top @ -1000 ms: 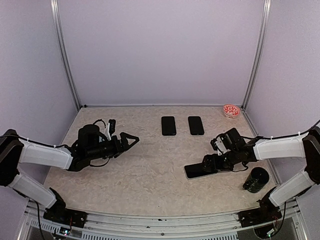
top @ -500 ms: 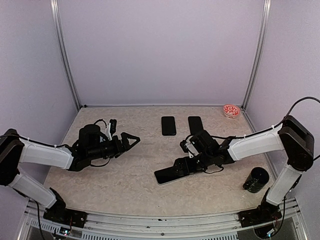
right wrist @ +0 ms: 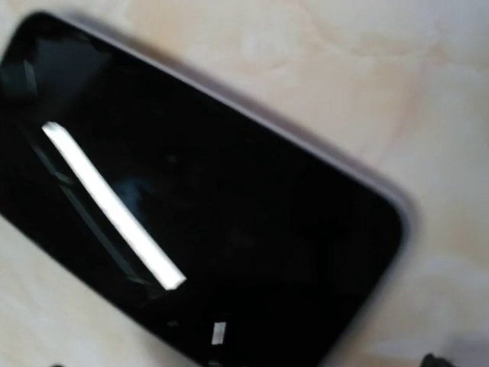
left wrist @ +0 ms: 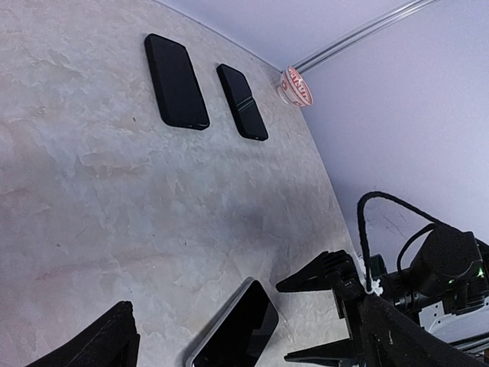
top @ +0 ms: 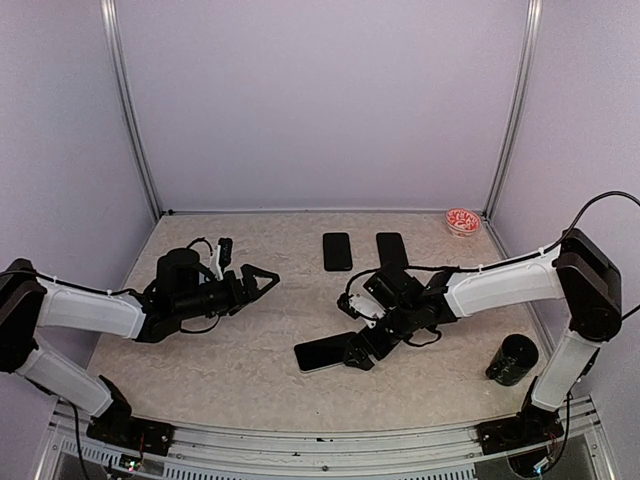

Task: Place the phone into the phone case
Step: Move the phone to the center of the board.

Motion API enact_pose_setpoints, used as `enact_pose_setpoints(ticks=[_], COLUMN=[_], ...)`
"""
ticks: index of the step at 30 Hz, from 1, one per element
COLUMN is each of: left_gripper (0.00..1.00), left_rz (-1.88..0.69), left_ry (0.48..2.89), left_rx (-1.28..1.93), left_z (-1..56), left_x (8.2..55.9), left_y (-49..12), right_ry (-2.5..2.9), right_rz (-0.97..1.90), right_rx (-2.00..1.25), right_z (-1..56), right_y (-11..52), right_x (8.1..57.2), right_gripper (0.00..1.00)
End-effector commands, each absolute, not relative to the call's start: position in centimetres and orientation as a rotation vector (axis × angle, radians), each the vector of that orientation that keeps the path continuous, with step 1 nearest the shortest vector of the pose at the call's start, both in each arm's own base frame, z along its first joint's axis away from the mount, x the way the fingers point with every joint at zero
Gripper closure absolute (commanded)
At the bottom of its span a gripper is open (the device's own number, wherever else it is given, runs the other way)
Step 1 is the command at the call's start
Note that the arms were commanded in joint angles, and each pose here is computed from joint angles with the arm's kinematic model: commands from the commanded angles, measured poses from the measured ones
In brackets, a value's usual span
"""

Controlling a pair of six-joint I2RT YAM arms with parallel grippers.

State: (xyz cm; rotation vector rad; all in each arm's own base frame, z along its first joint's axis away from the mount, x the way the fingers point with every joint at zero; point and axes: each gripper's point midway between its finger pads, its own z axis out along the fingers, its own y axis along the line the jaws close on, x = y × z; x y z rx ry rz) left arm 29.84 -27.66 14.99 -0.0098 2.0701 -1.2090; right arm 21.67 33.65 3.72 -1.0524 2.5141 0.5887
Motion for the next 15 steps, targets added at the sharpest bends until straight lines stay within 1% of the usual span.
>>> enact_pose_setpoints(ticks=[1, 6, 9, 15], left_gripper=[0.01, 0.01, 0.01, 0.01], left_rz=[-1.206, -1.206, -1.203, -1.18], left_ry=[2.061, 2.069, 2.067, 2.06], left_rx=[0.005, 0.006, 0.002, -0.015], left_z=[14.9, 14.8, 14.8, 14.9], left_x=[29.7, 29.6, 29.3, 29.0], left_y=[-27.6, -27.6, -27.4, -26.5], right_ry=[2.365, 2.241, 2.091, 1.854], right_rz=[0.377, 0.368, 0.408, 0.475], right_rx=[-1.288, -1.415, -1.6, -1.757], right_z=[5.3, 6.0, 6.0, 7.2], right_y=[32.9, 35.0, 36.1, 37.8], right_x=[23.0, 24.1, 23.3, 22.5], right_gripper=[0.0, 0.0, 0.0, 0.0])
